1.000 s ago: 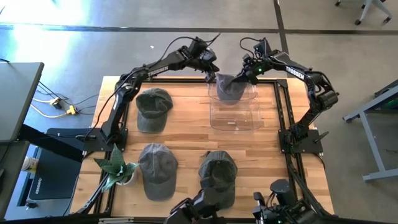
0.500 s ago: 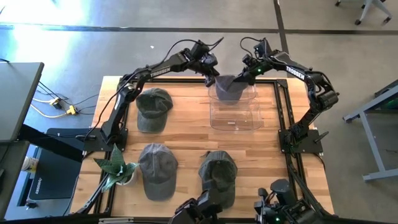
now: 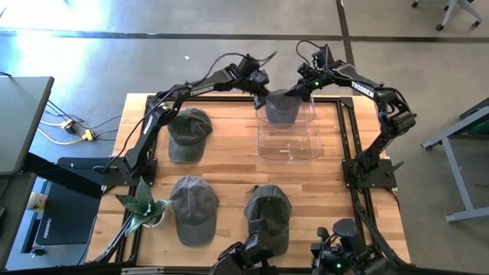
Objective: Pick & Place hat
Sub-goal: Put the right gray cap into the top transparent bin
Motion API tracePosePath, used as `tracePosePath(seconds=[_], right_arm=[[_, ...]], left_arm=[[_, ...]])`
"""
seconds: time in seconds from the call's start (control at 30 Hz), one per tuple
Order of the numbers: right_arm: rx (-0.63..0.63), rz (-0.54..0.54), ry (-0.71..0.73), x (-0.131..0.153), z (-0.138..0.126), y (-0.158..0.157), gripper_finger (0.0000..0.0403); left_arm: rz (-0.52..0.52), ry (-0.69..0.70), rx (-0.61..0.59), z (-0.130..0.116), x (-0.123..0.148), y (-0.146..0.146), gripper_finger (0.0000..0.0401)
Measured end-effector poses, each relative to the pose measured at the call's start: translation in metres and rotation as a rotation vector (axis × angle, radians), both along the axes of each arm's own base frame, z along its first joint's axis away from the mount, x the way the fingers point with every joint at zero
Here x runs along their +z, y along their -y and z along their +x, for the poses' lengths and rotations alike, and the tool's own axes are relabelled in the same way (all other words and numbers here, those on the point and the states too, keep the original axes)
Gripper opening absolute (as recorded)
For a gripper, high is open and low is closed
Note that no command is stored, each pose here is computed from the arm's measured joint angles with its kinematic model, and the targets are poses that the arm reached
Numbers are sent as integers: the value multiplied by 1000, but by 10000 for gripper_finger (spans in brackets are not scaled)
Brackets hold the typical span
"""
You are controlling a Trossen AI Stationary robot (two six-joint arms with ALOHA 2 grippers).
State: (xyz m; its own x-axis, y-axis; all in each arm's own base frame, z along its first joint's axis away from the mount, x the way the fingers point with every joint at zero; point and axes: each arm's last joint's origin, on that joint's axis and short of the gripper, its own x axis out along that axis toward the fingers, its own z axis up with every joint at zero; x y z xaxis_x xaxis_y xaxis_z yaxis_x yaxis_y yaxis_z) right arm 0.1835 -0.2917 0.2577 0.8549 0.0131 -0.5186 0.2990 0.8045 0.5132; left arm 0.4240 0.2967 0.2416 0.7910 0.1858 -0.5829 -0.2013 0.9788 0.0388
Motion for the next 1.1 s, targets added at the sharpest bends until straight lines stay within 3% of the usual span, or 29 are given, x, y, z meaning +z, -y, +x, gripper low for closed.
tracePosePath(seconds=[0.2, 0.43, 0.7, 0.83, 1.1], right_arm=[[-29, 6, -35, -2, -1, 0, 59], [-80, -14, -74, -2, -1, 2, 50], [-105, -70, -107, -2, -1, 4, 66], [-96, -106, -119, -2, -1, 5, 59], [-69, -226, -118, 1, 1, 8, 77]], left_arm=[[55, 20, 23, 9, -4, 1, 1], [192, 32, 131, 8, 8, -4, 1], [330, 27, 205, -4, 47, 2, 1], [340, 3, 245, -12, 63, 9, 1], [239, 125, 253, -30, 105, 23, 1]])
